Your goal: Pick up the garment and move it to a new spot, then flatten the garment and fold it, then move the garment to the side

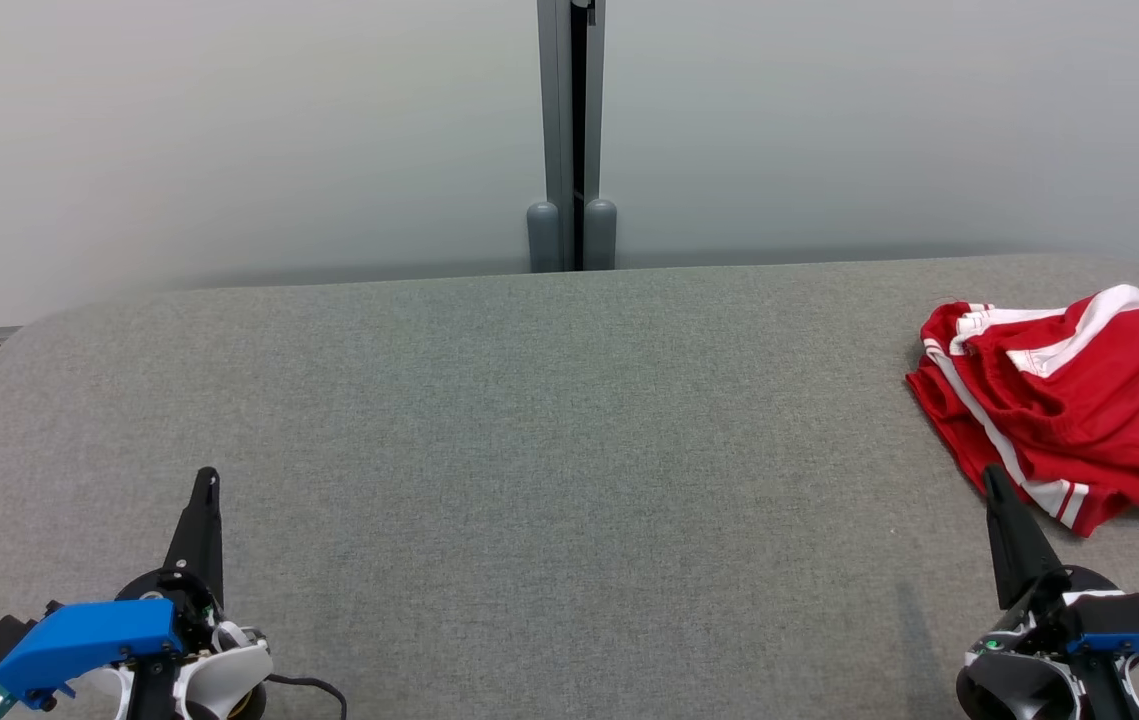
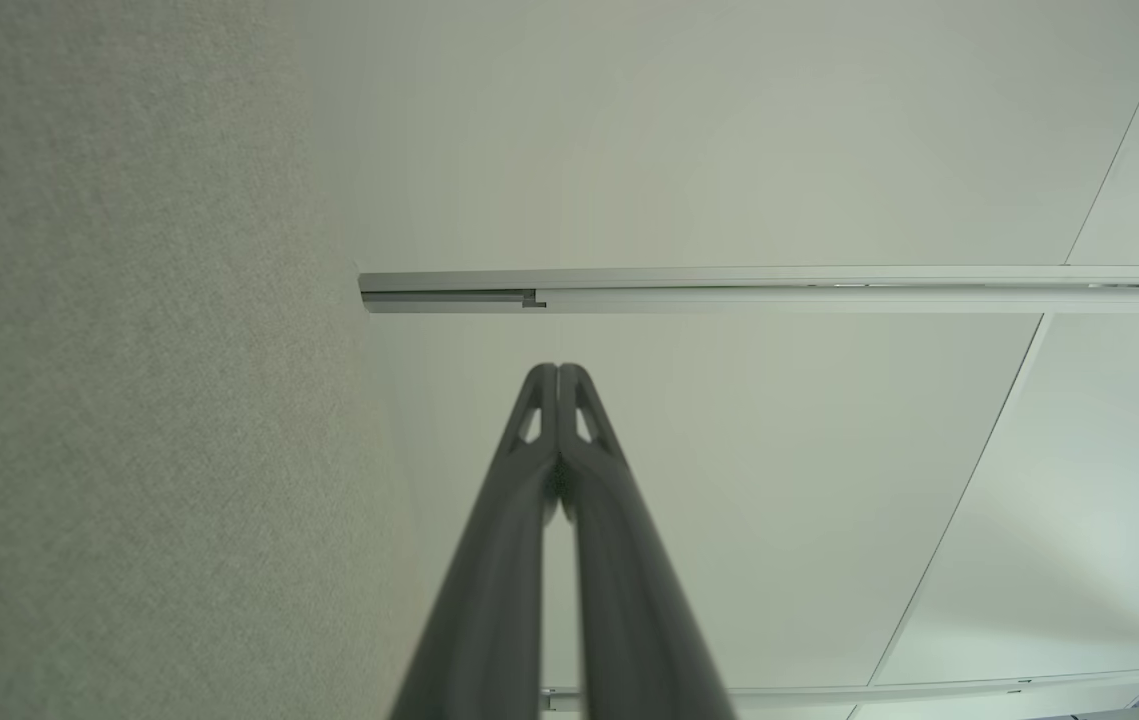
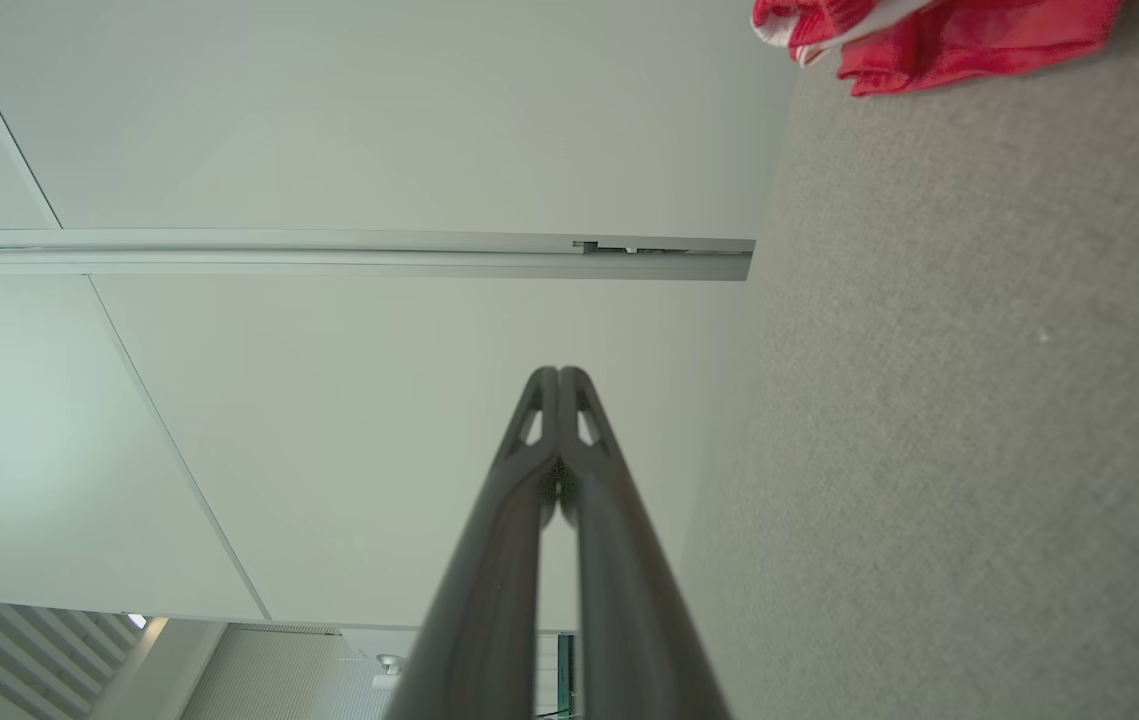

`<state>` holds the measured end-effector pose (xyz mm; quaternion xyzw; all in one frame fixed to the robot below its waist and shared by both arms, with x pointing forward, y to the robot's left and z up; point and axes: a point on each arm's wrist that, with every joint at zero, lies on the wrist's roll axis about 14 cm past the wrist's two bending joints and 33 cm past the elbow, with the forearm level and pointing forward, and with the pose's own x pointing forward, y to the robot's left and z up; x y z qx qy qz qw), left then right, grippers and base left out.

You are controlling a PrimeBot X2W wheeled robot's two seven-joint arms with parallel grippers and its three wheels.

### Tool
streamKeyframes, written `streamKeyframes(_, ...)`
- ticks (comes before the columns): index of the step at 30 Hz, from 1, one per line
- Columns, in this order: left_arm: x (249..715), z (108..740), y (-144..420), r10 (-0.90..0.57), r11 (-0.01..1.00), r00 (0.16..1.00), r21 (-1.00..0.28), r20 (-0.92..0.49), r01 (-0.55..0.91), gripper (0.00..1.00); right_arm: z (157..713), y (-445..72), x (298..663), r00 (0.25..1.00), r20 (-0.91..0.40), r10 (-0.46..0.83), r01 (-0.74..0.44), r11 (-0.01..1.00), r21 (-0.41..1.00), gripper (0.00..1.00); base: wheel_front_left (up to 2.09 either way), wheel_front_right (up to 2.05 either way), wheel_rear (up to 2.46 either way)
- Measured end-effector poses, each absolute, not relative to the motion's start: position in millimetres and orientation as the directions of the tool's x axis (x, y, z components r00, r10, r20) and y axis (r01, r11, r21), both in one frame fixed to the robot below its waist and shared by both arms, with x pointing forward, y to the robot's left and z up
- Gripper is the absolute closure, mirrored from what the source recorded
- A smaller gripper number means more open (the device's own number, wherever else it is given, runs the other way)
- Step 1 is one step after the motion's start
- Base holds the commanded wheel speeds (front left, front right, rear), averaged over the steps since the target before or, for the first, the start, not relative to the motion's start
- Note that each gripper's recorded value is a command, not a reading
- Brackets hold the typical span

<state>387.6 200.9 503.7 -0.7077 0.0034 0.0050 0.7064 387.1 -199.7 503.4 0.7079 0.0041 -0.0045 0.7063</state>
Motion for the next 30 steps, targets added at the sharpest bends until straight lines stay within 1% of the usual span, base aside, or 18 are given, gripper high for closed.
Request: streamKeyframes(30, 387.6, 503.8, 200.8, 0.002, -0.002, 1.0, -1.0, -0.012, -0.012, 1.0, 503.4, -200.0, 387.0, 1.0, -0.012, -0.001, 0.012, -0.003, 1.0, 1.0, 0.0, 0.0, 0.0)
